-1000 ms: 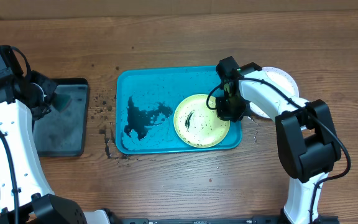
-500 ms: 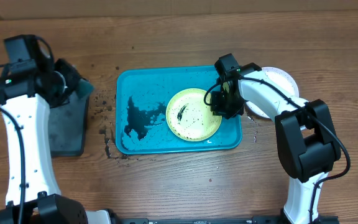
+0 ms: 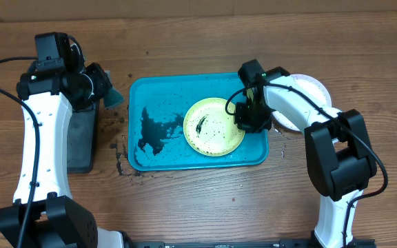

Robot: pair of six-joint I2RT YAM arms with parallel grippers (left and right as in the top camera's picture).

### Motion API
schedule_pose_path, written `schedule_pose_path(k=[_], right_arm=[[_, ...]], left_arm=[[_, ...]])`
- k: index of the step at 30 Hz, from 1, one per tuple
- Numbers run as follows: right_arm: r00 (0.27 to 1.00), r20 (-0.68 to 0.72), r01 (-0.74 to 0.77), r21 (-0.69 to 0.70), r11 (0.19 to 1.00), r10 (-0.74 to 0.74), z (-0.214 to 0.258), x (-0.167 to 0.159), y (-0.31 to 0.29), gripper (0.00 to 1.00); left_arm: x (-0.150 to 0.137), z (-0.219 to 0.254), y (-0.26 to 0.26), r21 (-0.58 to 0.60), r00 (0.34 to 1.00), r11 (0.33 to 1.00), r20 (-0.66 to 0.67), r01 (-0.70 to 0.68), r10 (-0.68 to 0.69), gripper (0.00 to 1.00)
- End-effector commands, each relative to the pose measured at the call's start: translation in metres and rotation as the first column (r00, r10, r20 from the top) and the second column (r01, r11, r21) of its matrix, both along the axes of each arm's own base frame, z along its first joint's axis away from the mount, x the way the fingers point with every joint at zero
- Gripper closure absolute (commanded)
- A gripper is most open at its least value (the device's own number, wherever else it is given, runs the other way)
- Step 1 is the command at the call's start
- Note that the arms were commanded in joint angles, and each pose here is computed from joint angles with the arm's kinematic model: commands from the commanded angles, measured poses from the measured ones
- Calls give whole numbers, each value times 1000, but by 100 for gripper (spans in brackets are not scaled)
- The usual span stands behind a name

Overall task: Clean dirty plates on tray and stack at the side
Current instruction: 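Carry the sponge with the left gripper onto the yellow plate, then scrub the yellow plate with the sponge in the left gripper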

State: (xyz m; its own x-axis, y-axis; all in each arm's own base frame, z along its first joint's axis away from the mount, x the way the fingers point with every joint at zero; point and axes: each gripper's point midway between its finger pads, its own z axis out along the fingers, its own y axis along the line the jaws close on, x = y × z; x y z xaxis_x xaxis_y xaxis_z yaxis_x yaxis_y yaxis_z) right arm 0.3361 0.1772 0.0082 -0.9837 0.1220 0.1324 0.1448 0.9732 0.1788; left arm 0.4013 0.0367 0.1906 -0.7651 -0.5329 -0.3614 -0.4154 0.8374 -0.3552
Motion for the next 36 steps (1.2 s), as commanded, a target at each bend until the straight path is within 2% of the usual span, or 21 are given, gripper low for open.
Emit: schedule_pose_path(k=[1, 5, 7, 12, 16, 24, 27, 29, 33, 36], right_arm=[[1000, -7, 28, -3, 1000, -28, -4, -1, 0, 87], [1000, 1, 26, 1, 1000, -26, -4, 0, 1, 88], [999, 31, 24, 14, 1000, -25, -4, 7, 4, 96], [995, 103, -3, 49, 999, -2, -3, 20, 21, 96], [987, 159, -39, 91, 995, 24, 0, 28, 41, 96], [961, 273, -86, 136, 987, 46, 6, 46, 67, 96], [963, 266, -85, 133, 987, 47, 6, 45, 66, 95], [964, 263, -85, 131, 988, 48, 5, 44, 66, 85], [962, 261, -110, 123, 986, 75, 5, 42, 65, 96], [958, 264, -145, 113, 983, 111, 4, 40, 64, 96]], left_arm=[[3, 4, -10, -20, 998, 998, 22, 61, -61, 96], [3, 5, -16, -37, 996, 995, 29, 91, -90, 96], [4, 7, -31, -55, 984, 984, 54, 171, -168, 96], [3, 7, -63, -78, 953, 951, 73, 301, -295, 96], [2, -5, -92, -87, 928, 924, 43, 373, -370, 96], [-14, -68, -176, -145, 815, 820, -109, 553, -569, 96], [-11, -93, -192, -153, 799, 811, -144, 565, -584, 96], [-9, -110, -198, -171, 803, 821, -174, 545, -570, 96], [-4, -129, -201, -192, 817, 840, -203, 508, -540, 96], [-4, -139, -206, -217, 811, 835, -209, 506, -546, 96]])
